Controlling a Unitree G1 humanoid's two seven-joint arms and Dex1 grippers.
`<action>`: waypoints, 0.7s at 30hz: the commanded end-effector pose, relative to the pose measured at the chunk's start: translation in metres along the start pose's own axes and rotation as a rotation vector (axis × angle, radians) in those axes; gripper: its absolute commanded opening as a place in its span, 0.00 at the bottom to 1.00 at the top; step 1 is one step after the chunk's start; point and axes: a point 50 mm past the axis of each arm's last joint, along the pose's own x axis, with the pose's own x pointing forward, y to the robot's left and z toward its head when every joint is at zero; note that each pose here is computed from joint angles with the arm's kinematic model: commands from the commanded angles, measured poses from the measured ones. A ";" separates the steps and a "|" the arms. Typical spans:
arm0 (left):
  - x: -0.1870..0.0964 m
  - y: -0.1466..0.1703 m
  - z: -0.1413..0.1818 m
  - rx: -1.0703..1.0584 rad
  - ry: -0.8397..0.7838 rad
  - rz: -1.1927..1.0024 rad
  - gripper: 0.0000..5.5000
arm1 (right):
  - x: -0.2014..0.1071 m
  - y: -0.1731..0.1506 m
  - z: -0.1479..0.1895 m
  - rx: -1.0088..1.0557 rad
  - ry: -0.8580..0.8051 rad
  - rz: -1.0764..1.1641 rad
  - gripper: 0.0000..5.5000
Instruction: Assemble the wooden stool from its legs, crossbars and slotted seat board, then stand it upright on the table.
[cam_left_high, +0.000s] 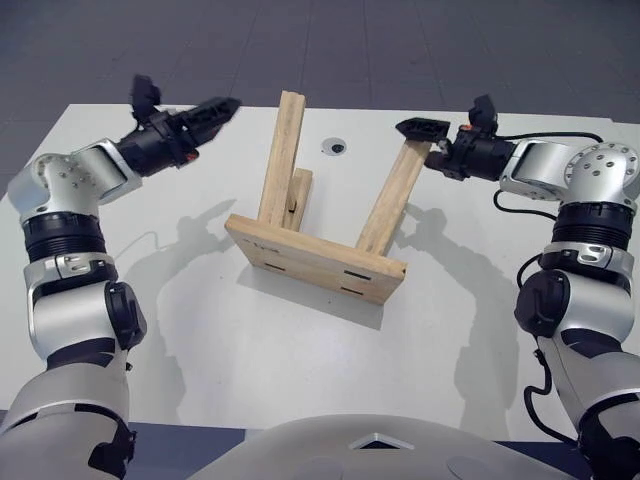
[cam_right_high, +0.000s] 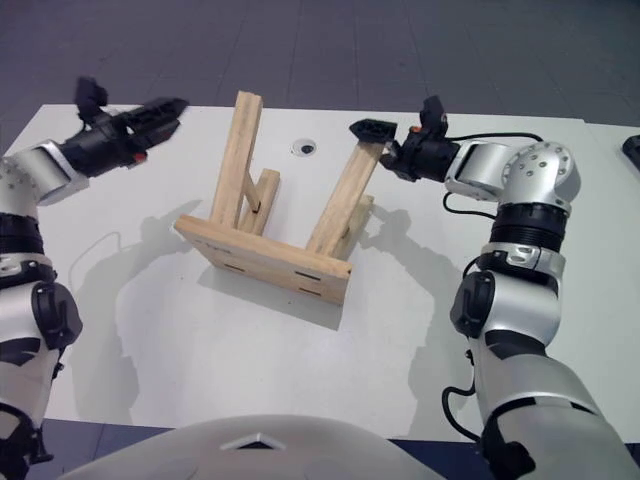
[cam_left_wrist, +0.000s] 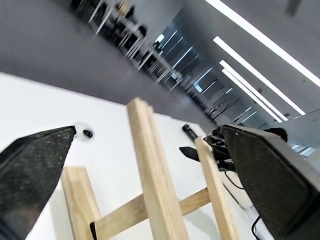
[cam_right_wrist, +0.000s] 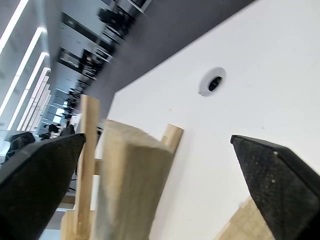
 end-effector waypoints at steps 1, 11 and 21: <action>-0.024 -0.017 0.004 0.022 -0.159 -0.132 0.98 | -0.007 0.010 0.001 -0.036 -0.064 0.106 0.98; -0.106 -0.066 -0.039 0.356 0.133 -0.084 0.98 | -0.107 0.004 -0.003 -0.459 -0.168 -0.009 0.98; -0.115 -0.046 -0.055 0.544 0.525 -0.021 0.98 | -0.120 0.046 -0.071 -0.839 0.388 0.314 0.98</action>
